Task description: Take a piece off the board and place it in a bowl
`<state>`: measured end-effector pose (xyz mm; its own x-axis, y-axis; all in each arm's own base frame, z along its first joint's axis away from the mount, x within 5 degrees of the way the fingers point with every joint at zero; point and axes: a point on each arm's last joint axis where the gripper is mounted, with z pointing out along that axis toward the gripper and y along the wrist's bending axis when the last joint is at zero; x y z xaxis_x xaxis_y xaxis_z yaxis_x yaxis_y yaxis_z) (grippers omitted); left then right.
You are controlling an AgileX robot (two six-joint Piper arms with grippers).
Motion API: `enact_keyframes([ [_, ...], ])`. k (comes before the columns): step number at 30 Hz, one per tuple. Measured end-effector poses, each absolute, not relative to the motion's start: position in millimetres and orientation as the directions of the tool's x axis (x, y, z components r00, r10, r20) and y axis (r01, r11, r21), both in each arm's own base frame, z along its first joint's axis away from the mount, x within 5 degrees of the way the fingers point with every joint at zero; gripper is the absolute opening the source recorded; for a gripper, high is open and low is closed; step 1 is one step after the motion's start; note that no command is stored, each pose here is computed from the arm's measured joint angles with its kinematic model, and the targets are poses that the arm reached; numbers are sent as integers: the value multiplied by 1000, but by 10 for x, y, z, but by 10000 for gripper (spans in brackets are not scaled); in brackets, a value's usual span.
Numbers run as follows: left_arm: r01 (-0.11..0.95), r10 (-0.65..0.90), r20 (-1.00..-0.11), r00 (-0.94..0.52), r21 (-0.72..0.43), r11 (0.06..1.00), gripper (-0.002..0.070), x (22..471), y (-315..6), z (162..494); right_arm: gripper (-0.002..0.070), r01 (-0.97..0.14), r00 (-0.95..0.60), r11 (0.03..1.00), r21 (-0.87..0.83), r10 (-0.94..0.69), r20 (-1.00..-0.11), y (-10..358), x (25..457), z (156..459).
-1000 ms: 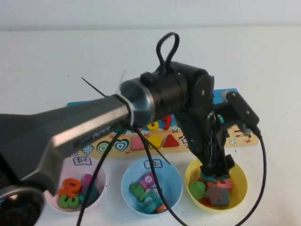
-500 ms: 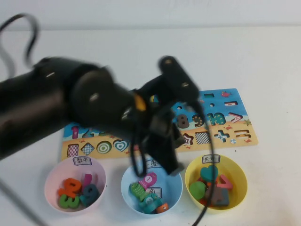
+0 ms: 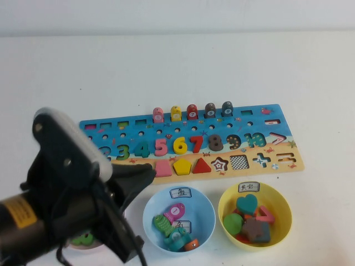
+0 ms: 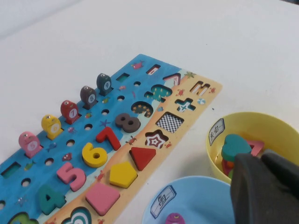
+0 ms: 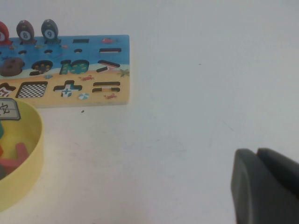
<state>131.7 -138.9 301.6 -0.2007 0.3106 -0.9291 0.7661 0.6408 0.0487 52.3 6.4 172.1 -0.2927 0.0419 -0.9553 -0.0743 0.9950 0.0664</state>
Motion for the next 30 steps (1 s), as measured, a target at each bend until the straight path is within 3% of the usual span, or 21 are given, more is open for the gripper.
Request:
enact_keyframes([
  [18, 729, 320, -939, -125, 132, 672, -4, 1246, -1209, 2857, -17, -74, -293, 995, 68, 43, -955, 65, 522, 1721],
  [24, 550, 200, -975, -95, 116, 827, -4, 1110, -702, 2814, -17, -74, -293, 995, 68, 43, -955, 65, 522, 1721],
  [30, 357, 132, -991, 19, 130, 925, -4, 797, -305, 2663, -17, -74, -293, 995, 68, 43, -955, 65, 522, 1721],
])
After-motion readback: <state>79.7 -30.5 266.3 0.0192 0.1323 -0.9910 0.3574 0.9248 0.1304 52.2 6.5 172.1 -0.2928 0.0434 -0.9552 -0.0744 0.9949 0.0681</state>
